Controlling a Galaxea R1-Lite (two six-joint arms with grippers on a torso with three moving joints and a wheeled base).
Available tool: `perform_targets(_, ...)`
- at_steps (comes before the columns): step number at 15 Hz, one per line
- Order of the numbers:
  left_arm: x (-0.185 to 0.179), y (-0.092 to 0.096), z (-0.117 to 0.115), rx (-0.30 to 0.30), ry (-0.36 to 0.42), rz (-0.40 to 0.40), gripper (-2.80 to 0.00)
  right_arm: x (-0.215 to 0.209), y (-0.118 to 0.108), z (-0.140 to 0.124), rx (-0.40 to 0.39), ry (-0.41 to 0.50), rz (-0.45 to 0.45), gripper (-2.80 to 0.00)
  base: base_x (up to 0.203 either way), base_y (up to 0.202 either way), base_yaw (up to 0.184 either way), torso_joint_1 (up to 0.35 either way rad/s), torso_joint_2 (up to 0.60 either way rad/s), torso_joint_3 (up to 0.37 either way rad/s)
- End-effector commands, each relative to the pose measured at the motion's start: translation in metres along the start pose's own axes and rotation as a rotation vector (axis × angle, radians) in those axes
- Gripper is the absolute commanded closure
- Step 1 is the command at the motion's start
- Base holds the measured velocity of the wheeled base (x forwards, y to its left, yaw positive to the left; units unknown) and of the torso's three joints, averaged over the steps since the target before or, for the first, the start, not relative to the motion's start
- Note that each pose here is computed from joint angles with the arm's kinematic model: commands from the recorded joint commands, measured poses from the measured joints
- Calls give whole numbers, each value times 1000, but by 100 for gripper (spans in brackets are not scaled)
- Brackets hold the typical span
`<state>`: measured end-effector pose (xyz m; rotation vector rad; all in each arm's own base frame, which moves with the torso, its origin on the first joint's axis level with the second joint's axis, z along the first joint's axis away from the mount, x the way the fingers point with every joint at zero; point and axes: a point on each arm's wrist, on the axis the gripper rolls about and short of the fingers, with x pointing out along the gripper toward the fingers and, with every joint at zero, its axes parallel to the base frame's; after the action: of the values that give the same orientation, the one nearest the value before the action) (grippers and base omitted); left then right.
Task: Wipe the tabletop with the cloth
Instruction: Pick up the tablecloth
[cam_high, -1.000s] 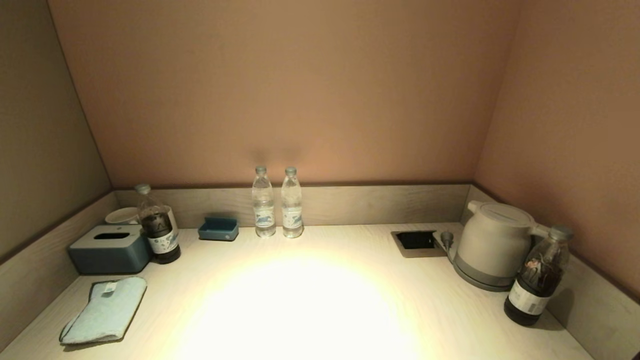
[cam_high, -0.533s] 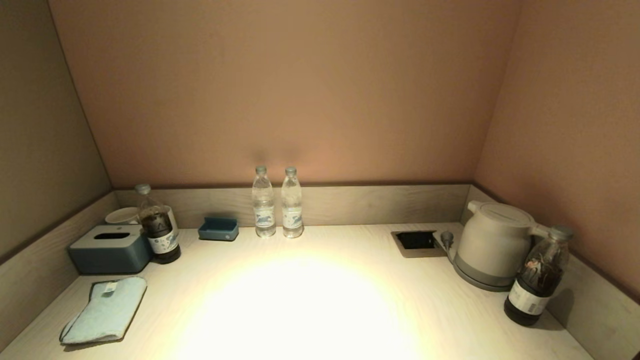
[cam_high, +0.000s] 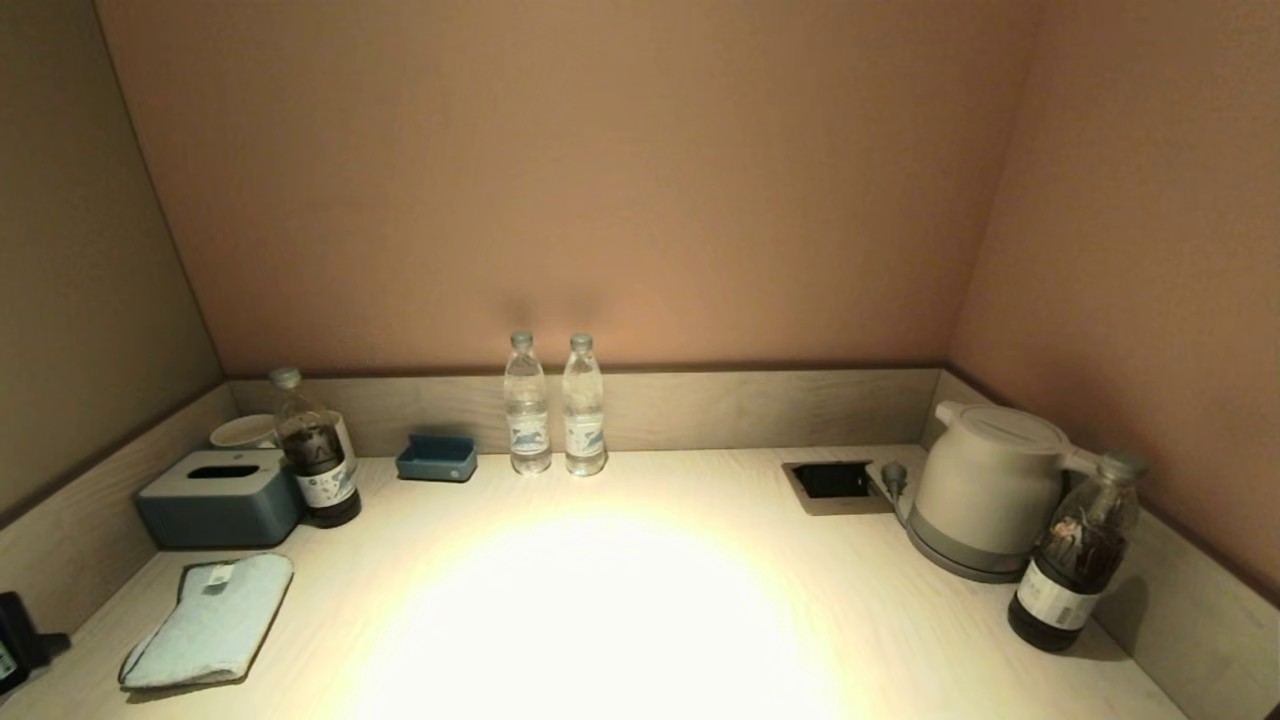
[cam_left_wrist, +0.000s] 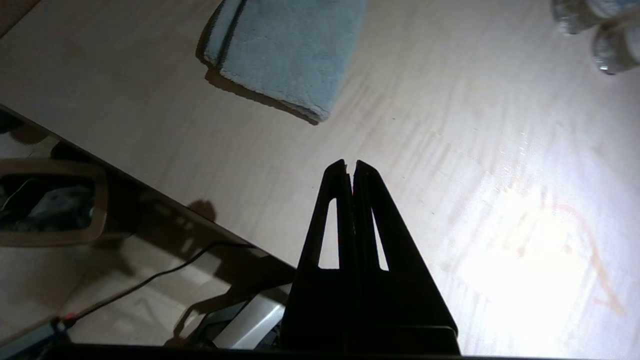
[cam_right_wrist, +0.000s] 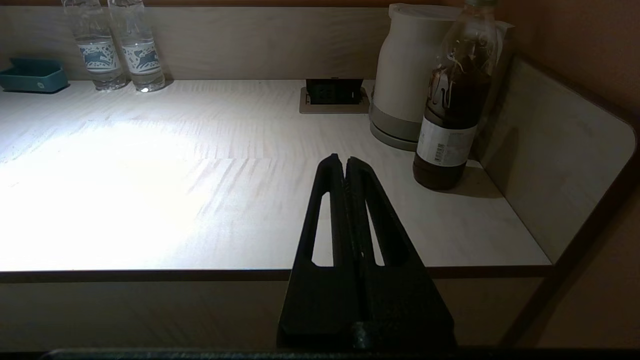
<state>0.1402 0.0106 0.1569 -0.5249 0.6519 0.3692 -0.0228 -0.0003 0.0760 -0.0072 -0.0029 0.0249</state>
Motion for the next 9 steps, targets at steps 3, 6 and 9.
perform_targets(3,112,-5,0,-19,267,255,0,0,0,0,0,1,0,0,0,0,0,0,0,0)
perform_targets(6,148,-8,6,-40,279,298,0,0,0,0,0,0,1,0,0,0,0,0,0,0)
perform_targets(9,167,-10,6,-34,304,313,0,0,0,0,0,0,0,0,0,0,0,0,0,0)
